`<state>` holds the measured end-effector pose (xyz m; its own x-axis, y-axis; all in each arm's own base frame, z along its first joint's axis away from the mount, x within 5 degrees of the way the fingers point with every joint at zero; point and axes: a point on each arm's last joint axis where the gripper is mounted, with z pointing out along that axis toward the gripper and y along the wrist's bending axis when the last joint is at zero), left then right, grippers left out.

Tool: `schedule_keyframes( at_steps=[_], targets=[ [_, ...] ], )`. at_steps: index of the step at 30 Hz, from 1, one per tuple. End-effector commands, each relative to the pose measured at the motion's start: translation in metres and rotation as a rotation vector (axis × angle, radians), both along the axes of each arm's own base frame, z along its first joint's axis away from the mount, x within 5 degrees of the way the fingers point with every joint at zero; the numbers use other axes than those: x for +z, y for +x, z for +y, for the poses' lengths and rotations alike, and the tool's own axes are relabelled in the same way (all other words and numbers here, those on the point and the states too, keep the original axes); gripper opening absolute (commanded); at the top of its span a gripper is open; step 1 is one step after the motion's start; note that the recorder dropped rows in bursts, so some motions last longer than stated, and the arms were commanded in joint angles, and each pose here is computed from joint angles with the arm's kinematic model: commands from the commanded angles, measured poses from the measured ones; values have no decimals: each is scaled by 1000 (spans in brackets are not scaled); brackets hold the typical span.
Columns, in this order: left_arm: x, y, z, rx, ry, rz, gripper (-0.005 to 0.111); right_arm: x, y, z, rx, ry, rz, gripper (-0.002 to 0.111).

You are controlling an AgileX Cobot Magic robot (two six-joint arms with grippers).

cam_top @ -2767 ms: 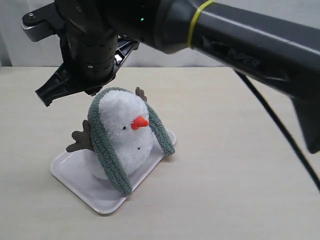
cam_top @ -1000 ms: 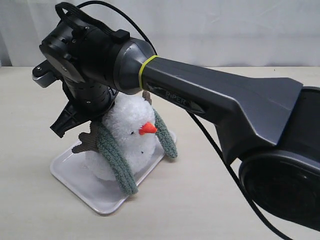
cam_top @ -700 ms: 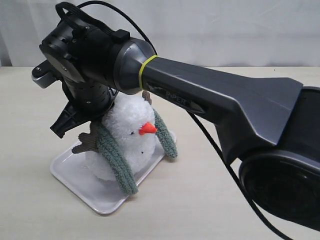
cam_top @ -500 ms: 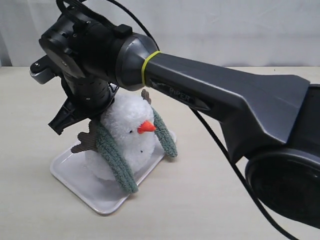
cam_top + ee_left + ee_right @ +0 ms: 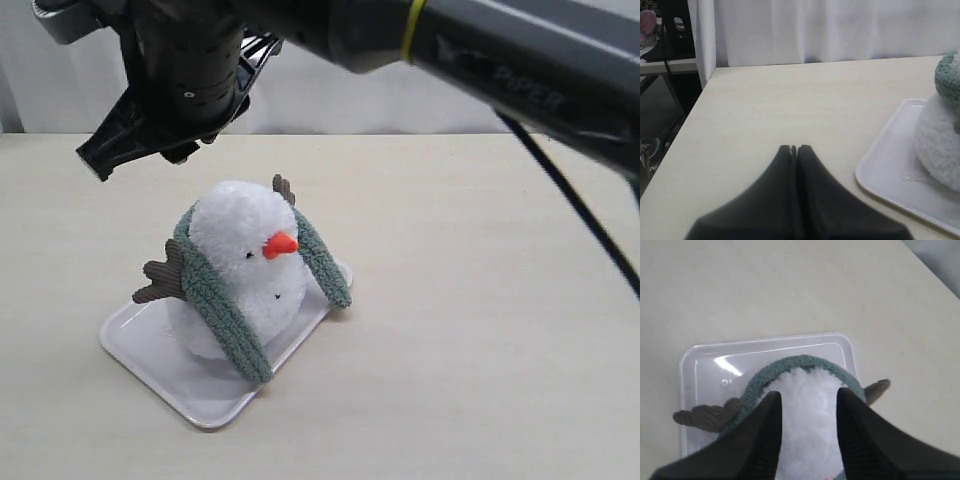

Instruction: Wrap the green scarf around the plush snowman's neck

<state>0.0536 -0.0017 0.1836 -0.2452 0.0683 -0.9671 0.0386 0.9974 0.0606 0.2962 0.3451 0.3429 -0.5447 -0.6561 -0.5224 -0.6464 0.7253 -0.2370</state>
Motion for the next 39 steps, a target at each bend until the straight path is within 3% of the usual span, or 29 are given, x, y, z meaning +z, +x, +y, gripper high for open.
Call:
schedule_keyframes(
  at_steps=[1, 4, 12, 15, 16, 19, 21, 23, 25, 27, 31, 39],
  targets=[
    [0, 0, 0, -2, 2, -12, 0, 9, -6, -26, -42, -74, -52, 36],
    [0, 0, 0, -2, 2, -12, 0, 6, -6, -52, -122, -69, -4, 36],
    [0, 0, 0, -2, 2, -12, 0, -12, -6, -131, -203, 108, 43, 36],
    [0, 0, 0, -2, 2, -12, 0, -45, -12, -167, -200, 213, 36, 36],
    [0, 0, 0, -2, 2, -12, 0, -56, -12, -171, -197, 221, 50, 36],
    [0, 0, 0, -2, 2, -12, 0, -93, 1, -198, -177, 289, 76, 53],
    [0, 0, 0, -2, 2, -12, 0, -102, 16, -214, -207, 377, 61, 55],
    [0, 0, 0, -2, 2, -12, 0, -107, 23, -218, -123, 458, 84, 55],
    [0, 0, 0, -2, 2, -12, 0, -116, 24, -213, 102, 496, 102, 55],
    [0, 0, 0, -2, 2, -12, 0, -132, 27, -211, 221, 445, 87, 55],
    [0, 0, 0, -2, 2, -12, 0, -158, 36, -211, 313, 355, 63, 55],
    [0, 0, 0, -2, 2, -12, 0, -171, 39, -200, 441, 433, 22, 55]
  ],
)
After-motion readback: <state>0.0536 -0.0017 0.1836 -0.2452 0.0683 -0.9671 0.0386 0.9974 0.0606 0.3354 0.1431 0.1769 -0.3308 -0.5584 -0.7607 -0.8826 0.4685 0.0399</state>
